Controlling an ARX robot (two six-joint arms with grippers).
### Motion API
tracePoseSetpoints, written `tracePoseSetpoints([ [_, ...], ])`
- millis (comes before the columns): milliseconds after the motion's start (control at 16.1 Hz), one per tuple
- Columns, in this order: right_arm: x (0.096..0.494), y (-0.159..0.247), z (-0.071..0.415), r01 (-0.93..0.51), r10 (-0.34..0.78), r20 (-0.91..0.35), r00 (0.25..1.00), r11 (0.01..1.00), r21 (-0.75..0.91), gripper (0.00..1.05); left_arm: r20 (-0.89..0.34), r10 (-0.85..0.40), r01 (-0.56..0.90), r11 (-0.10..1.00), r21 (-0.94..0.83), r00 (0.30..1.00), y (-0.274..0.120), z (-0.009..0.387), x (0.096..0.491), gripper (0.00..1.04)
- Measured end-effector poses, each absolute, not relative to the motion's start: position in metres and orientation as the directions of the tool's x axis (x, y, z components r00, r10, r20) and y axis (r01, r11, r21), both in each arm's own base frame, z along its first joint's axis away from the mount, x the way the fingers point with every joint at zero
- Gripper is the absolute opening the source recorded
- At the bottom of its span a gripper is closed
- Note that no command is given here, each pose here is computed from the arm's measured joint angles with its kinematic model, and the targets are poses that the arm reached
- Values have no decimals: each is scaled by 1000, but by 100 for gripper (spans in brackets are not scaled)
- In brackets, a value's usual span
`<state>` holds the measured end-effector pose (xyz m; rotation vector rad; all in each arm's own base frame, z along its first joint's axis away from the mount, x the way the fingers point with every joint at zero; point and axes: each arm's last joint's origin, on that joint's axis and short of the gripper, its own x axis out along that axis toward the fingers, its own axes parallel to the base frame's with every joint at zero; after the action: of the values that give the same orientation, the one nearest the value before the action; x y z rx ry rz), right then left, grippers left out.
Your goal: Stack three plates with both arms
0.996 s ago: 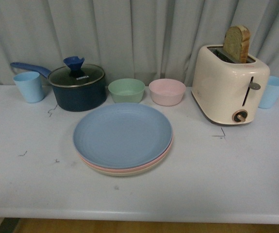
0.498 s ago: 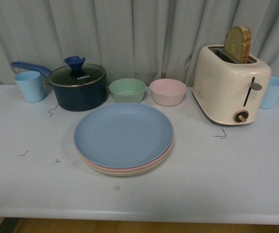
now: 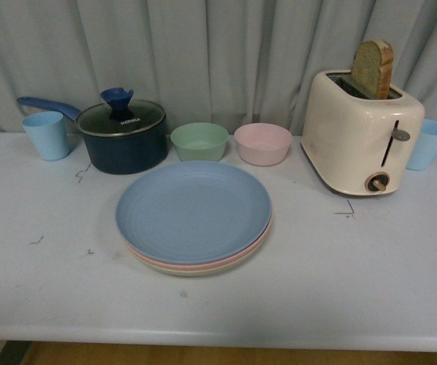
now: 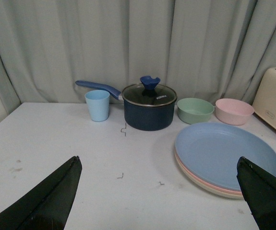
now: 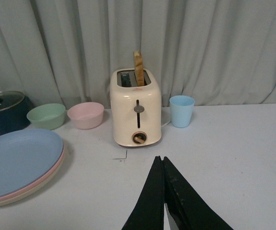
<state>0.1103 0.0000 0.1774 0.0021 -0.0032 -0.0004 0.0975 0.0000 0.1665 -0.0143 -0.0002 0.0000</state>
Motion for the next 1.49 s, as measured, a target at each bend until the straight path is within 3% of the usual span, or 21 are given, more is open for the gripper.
tracePoseSetpoints([
  [685, 97, 0, 167, 0, 0, 4, 1000, 1000, 2, 2, 0, 0, 0, 1000, -15, 1000, 0, 167, 98, 98],
  [1059, 97, 0, 167, 0, 0, 4, 1000, 1000, 1, 68, 0, 0, 0, 1000, -15, 1000, 0, 167, 98, 98],
  [1245, 97, 0, 167, 0, 0, 4, 1000, 1000, 1, 96, 0, 0, 0, 1000, -15, 1000, 0, 167, 98, 98],
  [1308, 97, 0, 167, 0, 0, 4, 1000, 1000, 2, 100, 0, 0, 0, 1000, -14, 1000, 0, 167, 98, 98],
  [1495, 97, 0, 167, 0, 0, 4, 1000, 1000, 2, 98, 0, 0, 0, 1000, -14, 1000, 0, 167, 98, 98],
])
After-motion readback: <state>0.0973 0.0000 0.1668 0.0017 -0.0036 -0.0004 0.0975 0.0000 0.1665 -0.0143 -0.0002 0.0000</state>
